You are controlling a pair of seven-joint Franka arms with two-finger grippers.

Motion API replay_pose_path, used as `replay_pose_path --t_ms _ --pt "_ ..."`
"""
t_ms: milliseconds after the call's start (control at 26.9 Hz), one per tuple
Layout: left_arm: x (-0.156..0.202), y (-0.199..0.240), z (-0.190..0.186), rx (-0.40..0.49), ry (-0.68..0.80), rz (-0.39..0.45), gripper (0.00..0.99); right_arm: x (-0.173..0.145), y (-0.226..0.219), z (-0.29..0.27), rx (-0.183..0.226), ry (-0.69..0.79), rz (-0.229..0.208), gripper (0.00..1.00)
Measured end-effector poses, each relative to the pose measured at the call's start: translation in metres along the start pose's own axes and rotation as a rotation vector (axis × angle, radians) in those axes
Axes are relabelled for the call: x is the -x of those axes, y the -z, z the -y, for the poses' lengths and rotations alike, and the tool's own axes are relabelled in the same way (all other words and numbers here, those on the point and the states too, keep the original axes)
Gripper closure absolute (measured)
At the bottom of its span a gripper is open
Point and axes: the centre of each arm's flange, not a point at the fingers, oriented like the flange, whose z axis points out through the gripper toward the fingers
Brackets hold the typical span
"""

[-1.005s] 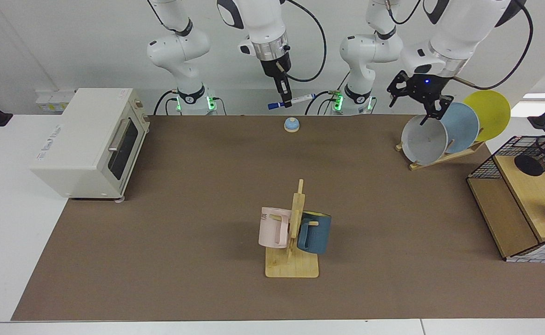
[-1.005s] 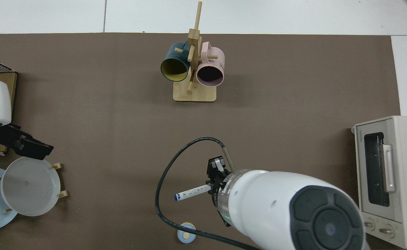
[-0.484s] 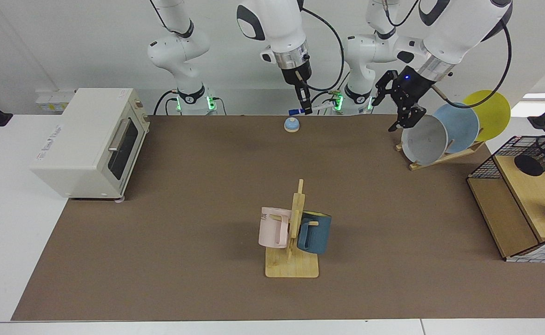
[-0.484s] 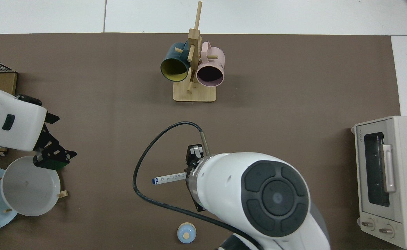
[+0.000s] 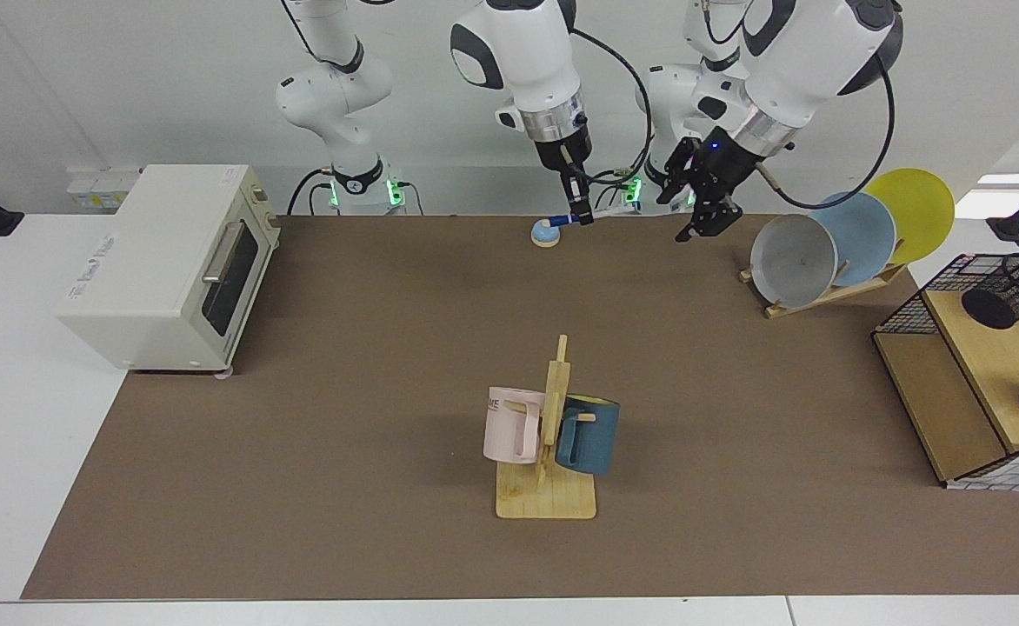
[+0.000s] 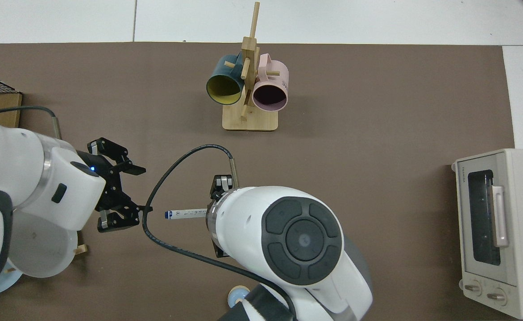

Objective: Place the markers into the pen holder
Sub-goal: 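Hold the marker with the right gripper while the left gripper approaches, then grasp the marker with the left gripper while the right gripper holds it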

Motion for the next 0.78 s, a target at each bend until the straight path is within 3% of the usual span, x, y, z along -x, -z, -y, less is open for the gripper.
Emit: replay_pose_path --t_ms 37,112,335,447,782 --pt "-0.005 -0.002 -0.004 0.0 -0.008 -0.001 0.361 0.0 0.0 0.001 0.0 -0.002 0.0 0.84" --pt "-0.013 -0.006 -0.009 -0.006 -0.016 -0.004 0.445 -0.001 -0.001 0.003 -0.001 -0.005 0.001 0.84" --pt "-0.038 -0.024 -0.022 -0.019 -0.03 -0.012 0.467 -0.003 -0.004 0.007 0.0 -0.01 -0.005 0.84" --pt "-0.052 -0.033 -0.03 -0.025 -0.036 -0.018 0.626 -0.005 -0.006 0.009 0.0 -0.014 -0.008 0.84" --pt "-0.063 -0.049 -0.037 -0.03 -0.031 -0.021 0.634 -0.003 -0.003 0.01 -0.005 -0.012 -0.003 0.84"
